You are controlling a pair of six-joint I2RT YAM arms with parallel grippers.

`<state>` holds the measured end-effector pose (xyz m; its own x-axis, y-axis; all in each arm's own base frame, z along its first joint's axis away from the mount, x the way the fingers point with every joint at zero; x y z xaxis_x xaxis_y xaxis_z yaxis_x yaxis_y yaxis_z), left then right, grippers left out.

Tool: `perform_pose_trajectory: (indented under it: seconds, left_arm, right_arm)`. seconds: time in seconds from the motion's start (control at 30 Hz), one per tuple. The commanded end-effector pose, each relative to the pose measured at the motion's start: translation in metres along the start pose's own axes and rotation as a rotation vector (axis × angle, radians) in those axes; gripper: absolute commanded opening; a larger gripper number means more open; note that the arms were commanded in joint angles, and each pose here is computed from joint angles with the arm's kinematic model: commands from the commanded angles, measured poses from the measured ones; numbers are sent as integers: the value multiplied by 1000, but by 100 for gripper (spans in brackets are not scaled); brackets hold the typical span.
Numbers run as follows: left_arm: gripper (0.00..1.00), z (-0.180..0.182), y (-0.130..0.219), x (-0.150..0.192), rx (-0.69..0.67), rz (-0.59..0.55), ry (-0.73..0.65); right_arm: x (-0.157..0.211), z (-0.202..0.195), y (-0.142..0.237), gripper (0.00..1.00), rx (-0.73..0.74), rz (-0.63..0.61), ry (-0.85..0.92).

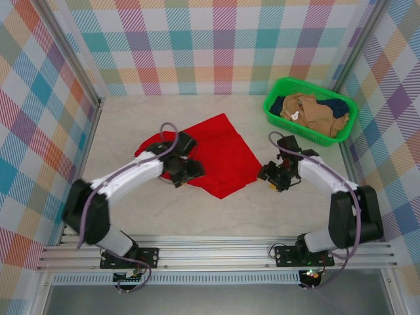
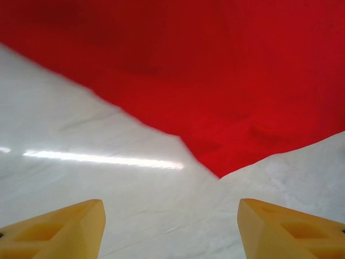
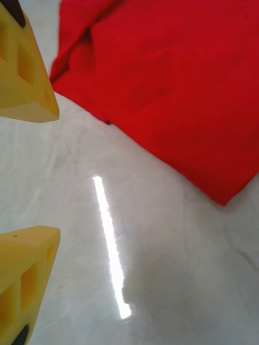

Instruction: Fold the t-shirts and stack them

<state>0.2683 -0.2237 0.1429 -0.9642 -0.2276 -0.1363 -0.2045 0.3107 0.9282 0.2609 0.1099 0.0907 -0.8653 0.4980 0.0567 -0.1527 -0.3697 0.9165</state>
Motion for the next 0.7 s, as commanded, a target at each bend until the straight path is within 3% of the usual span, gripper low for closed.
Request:
perform_pose_trajectory:
  seconds: [0.0, 0.13, 0.3, 0.43, 0.53, 0.67]
  left_arm:
    - [67, -38, -19, -19, -4, -29, -43]
    - [67, -40, -45, -16, -184, 71, -115]
    - [67, -45, -62, -17, -261, 103, -190]
    - [64, -38, -80, -20, -342, 105, -241]
    - [53, -32, -88, -24, -381, 93, -270]
    - [19, -29, -86, -28, -405, 70, -303]
  right_arm:
    - [-22, 19, -13, 54, -36, -27, 31]
    - [-42, 23, -32, 55, 4, -32, -6]
    - [-56, 20, -43, 53, 79, -40, -53]
    - [-62, 19, -50, 46, 102, -45, -66]
    - [-67, 16, -55, 35, 135, -51, -71]
    - [-73, 21, -52, 16, 137, -72, -69]
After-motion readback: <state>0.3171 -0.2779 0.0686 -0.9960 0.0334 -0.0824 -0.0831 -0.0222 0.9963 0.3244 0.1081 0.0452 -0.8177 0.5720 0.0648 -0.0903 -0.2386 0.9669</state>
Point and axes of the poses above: each hand's point on the last joint's axis, 136 mm out from that joint toward the fingers, its own y axis back along the fingers, its own z axis along the line the jaws close on, x = y × z, the point moved 3 cm from there along y, back along the fingers, and after that the axes turned 5 degrees about -y, right-handed, at the moved point
